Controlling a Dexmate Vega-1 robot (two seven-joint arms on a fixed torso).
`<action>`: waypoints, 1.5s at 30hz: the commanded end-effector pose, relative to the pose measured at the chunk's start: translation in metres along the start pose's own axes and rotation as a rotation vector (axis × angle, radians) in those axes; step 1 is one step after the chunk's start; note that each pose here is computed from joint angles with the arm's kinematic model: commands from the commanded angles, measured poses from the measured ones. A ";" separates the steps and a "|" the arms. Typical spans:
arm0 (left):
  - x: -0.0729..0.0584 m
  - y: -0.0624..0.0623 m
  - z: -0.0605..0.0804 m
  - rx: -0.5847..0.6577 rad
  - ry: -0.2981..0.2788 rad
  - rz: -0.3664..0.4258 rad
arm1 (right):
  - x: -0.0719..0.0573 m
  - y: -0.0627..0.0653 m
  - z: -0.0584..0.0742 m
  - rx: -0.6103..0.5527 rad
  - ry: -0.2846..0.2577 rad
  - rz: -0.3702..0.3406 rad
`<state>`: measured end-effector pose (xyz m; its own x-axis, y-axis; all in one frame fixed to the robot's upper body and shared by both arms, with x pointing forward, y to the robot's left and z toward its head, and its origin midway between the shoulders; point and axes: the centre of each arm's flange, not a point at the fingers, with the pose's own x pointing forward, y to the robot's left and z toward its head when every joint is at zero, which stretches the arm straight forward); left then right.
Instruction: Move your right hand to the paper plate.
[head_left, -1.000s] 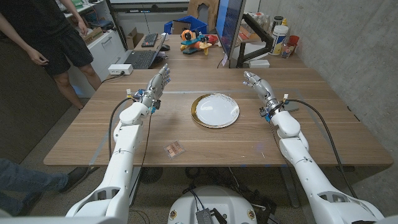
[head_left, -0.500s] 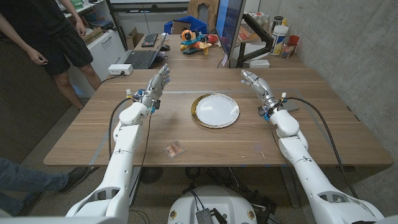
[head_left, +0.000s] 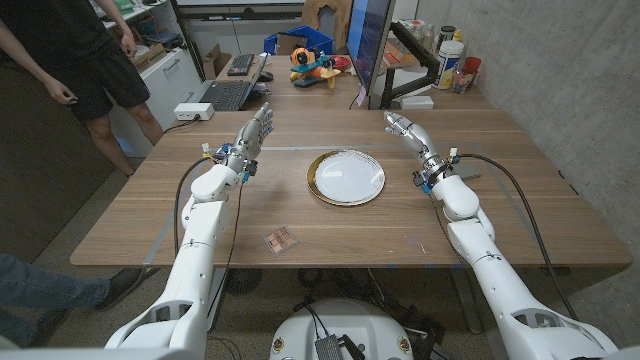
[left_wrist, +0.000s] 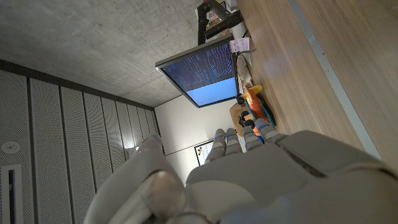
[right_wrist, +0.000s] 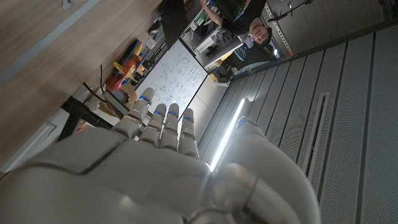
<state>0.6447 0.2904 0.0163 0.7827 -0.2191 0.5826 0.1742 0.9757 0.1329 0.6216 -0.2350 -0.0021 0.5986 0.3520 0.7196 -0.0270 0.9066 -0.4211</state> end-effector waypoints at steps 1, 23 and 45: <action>-0.001 0.002 0.000 -0.002 -0.002 0.001 | 0.002 0.004 0.004 -0.052 -0.014 0.022; 0.000 0.003 0.002 0.002 -0.007 -0.004 | 0.006 0.014 0.015 -0.171 -0.033 0.071; 0.004 0.000 0.003 -0.001 -0.010 -0.013 | 0.009 0.023 0.020 -0.247 -0.066 0.097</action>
<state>0.6447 0.2911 0.0213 0.7748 -0.2270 0.5900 0.1788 0.9739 0.1398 0.6111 -0.2131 0.0052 0.5602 0.4347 0.7052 0.0911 0.8138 -0.5740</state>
